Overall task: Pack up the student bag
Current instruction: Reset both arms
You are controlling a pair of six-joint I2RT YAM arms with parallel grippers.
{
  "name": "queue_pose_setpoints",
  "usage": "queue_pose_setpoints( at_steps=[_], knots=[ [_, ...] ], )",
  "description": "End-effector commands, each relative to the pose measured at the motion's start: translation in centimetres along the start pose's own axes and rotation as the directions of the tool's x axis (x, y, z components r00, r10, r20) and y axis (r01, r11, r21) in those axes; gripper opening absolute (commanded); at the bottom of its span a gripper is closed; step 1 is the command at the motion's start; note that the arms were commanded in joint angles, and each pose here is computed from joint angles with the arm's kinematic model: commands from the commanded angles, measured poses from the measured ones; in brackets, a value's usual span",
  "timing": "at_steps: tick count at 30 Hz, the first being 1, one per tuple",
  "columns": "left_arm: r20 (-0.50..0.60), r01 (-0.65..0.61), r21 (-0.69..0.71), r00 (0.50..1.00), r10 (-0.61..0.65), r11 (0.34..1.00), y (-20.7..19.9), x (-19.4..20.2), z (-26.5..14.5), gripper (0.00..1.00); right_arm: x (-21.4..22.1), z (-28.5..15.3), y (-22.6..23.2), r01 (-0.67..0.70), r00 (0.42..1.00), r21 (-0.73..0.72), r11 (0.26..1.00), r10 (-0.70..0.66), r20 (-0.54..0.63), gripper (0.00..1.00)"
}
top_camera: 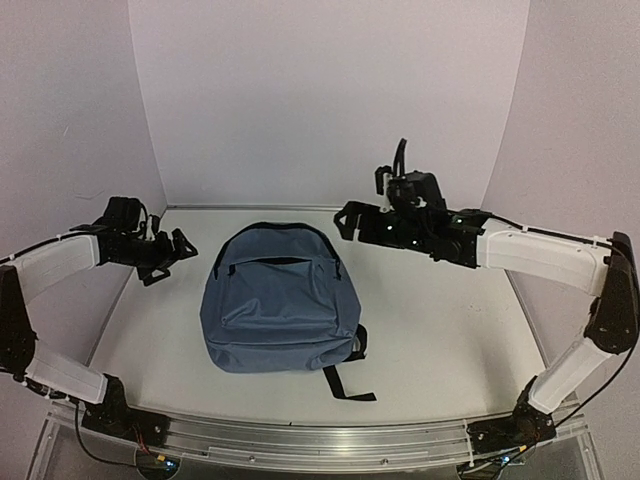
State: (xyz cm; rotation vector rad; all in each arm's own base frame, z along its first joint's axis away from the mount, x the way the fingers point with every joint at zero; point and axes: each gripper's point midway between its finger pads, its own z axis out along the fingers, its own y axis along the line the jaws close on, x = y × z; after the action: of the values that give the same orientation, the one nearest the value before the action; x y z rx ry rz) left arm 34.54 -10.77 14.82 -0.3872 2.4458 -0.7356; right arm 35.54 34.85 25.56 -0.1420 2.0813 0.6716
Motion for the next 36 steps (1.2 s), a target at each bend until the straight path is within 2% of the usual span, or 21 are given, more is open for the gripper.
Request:
queue_pose_setpoints(
  at_steps=[1, 5, 10, 13, 17, 21, 23, 27, 30, 36],
  knots=[
    [0.052, 0.042, -0.002, 0.998, -0.042, 0.999, 2.0, -3.7, -3.0, 1.00, -2.0, -0.7, -8.1, -0.027, 0.999, 0.123, 0.992, 0.024, 0.025, 0.98],
    [0.126, 0.077, -0.080, 0.990, -0.067, 0.994, 4.3, -6.0, -5.9, 1.00, -3.3, -2.7, -14.2, -0.078, 0.996, 0.215, 0.973, 0.067, 0.061, 0.98],
    [0.311, 0.036, -0.185, 0.950, 0.023, 0.982, 4.0, -8.1, -11.6, 1.00, -6.1, -8.2, -20.3, -0.144, 0.978, 0.352, 0.925, 0.078, 0.194, 0.98],
    [0.442, -0.035, -0.232, 0.887, 0.137, 0.972, 2.9, -8.7, -15.8, 1.00, -8.3, -12.7, -21.2, -0.124, 0.952, 0.431, 0.894, -0.015, 0.306, 0.98],
    [0.547, -0.165, -0.261, 0.787, 0.287, 0.951, 1.1, -8.0, -19.8, 1.00, -10.4, -17.6, -20.8, -0.092, 0.896, 0.470, 0.878, -0.132, 0.423, 0.98],
    [0.571, -0.212, -0.280, 0.748, 0.340, 0.936, 1.3, -6.4, -20.5, 1.00, -10.7, -21.2, -20.4, -0.056, 0.833, 0.479, 0.876, -0.223, 0.506, 0.98],
    [0.596, -0.240, -0.249, 0.726, 0.344, 0.938, 0.7, -5.7, -20.8, 1.00, -10.3, -22.0, -20.5, -0.040, 0.813, 0.489, 0.871, -0.256, 0.523, 0.98],
    [0.629, -0.227, -0.277, 0.692, 0.355, 0.934, 1.0, -5.3, -22.0, 1.00, -8.8, -23.1, -20.8, -0.035, 0.781, 0.477, 0.878, -0.274, 0.562, 0.98],
    [0.629, -0.229, -0.270, 0.694, 0.351, 0.935, 1.0, -5.1, -22.0, 1.00, -8.3, -23.8, -20.7, -0.041, 0.763, 0.463, 0.885, -0.271, 0.587, 0.98],
    [0.612, -0.222, -0.258, 0.716, 0.337, 0.940, 1.0, -5.1, -21.5, 1.00, -8.3, -23.8, -20.9, -0.048, 0.764, 0.472, 0.880, -0.272, 0.585, 0.98]
  ],
)
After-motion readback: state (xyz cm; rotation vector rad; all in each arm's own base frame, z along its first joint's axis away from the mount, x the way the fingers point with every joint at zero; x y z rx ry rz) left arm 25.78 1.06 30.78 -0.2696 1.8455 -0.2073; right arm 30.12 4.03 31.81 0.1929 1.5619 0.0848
